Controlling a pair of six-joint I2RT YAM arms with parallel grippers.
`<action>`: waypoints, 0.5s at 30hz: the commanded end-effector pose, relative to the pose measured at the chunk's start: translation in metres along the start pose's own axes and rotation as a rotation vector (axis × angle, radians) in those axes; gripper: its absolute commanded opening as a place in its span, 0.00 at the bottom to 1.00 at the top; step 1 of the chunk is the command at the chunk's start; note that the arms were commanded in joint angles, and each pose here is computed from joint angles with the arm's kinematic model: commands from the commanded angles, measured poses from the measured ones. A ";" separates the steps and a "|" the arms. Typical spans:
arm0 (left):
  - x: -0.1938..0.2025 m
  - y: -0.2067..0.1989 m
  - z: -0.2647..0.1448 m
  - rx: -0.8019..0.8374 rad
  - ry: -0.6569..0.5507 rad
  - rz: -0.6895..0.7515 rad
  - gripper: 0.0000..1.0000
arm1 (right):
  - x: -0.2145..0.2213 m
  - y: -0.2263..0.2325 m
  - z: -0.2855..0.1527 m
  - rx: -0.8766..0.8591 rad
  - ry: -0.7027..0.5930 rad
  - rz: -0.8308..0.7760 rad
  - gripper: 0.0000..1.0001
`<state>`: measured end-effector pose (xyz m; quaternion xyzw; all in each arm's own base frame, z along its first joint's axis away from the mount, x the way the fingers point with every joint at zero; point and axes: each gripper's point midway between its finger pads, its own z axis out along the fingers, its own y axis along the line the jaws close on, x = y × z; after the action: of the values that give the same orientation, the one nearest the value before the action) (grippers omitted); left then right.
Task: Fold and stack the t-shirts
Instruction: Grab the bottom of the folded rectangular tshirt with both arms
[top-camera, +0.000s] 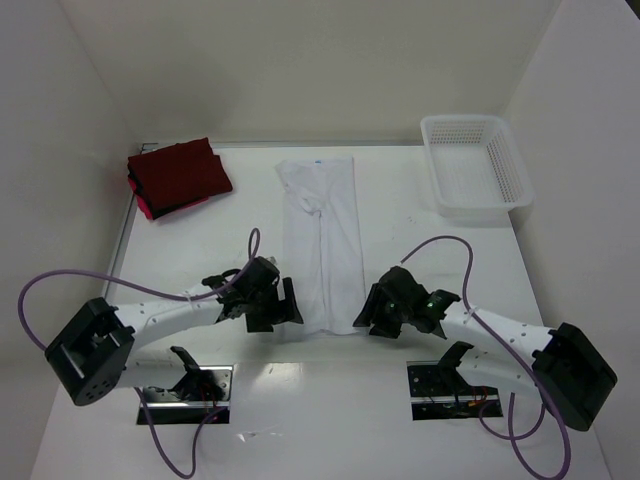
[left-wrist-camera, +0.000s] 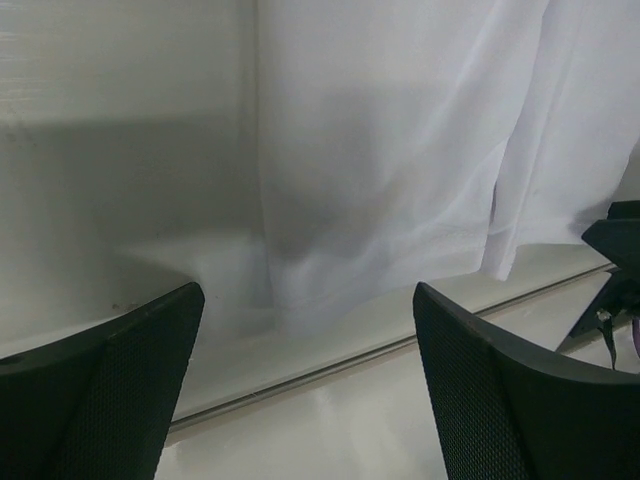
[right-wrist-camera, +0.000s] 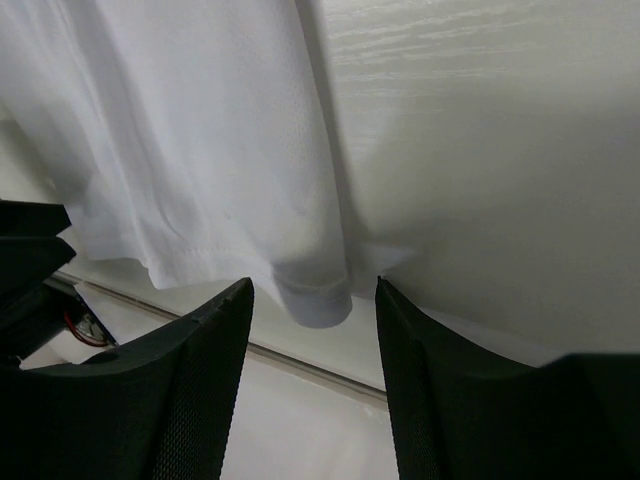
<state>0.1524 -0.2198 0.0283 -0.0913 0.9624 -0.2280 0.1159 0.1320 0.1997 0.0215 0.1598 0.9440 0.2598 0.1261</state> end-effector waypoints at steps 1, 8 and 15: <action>0.008 0.005 0.010 -0.031 0.065 0.005 0.94 | -0.004 0.003 0.000 -0.015 -0.030 -0.019 0.61; 0.011 0.003 0.012 -0.004 0.070 0.007 0.94 | -0.004 0.005 -0.005 -0.041 -0.043 -0.022 0.62; 0.013 0.005 0.009 0.012 0.059 -0.008 0.92 | -0.003 0.007 -0.003 -0.076 -0.048 -0.026 0.62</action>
<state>0.1543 -0.2368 0.0314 -0.0809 0.9557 -0.2633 0.1035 0.1318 0.1992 0.0254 0.1564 0.9372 0.2777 0.1419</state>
